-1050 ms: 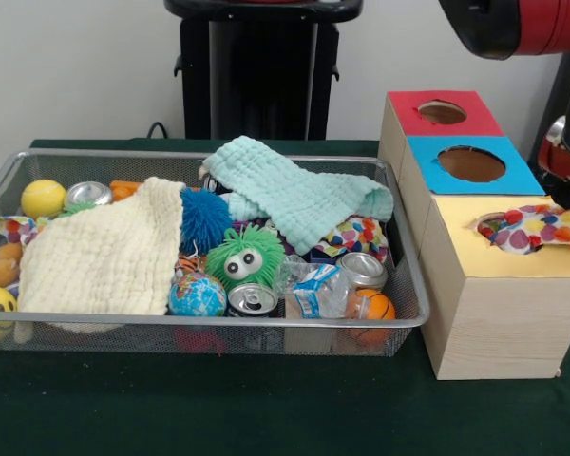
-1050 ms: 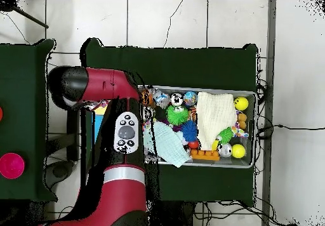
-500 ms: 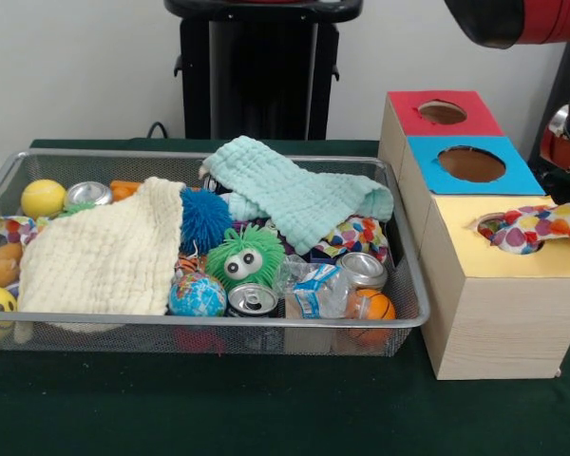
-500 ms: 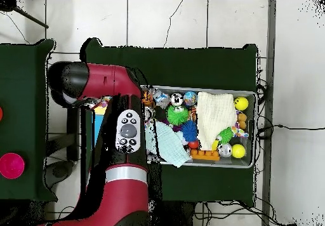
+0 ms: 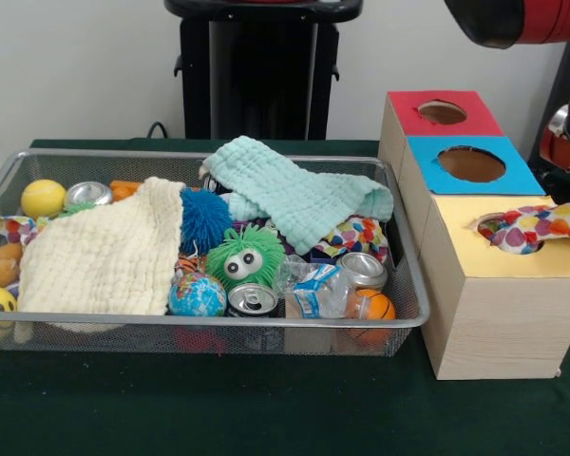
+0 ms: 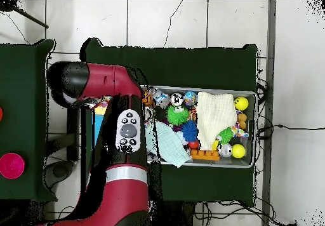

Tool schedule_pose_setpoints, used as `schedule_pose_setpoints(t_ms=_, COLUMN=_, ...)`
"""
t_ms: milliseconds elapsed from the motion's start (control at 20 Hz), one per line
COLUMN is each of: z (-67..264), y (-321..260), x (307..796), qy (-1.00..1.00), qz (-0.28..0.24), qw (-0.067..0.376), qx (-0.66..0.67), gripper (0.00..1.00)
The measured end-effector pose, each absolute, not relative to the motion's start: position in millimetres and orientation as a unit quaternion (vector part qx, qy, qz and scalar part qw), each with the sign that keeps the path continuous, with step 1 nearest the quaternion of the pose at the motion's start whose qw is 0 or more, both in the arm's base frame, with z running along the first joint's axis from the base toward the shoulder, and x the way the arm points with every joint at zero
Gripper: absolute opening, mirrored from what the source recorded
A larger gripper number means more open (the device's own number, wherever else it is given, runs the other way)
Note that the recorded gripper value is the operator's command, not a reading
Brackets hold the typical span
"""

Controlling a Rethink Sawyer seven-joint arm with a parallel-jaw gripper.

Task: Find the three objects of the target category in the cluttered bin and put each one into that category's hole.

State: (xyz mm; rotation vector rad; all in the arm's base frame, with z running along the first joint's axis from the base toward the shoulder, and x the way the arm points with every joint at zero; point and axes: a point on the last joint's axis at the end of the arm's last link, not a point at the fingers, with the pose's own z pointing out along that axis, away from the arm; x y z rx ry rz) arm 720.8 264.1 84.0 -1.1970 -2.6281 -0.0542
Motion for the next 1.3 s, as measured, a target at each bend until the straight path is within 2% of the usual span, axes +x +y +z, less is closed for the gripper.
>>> schedule_pose_setpoints(t_ms=650, z=101, y=235, x=728, qy=-0.902, qz=0.009, qw=0.144, qx=-0.407, gripper=0.0)
schedule_pose_setpoints(t_ms=1300, z=138, y=154, x=752, qy=-0.893, qz=0.02, qw=0.112, qx=-0.435, gripper=0.0)
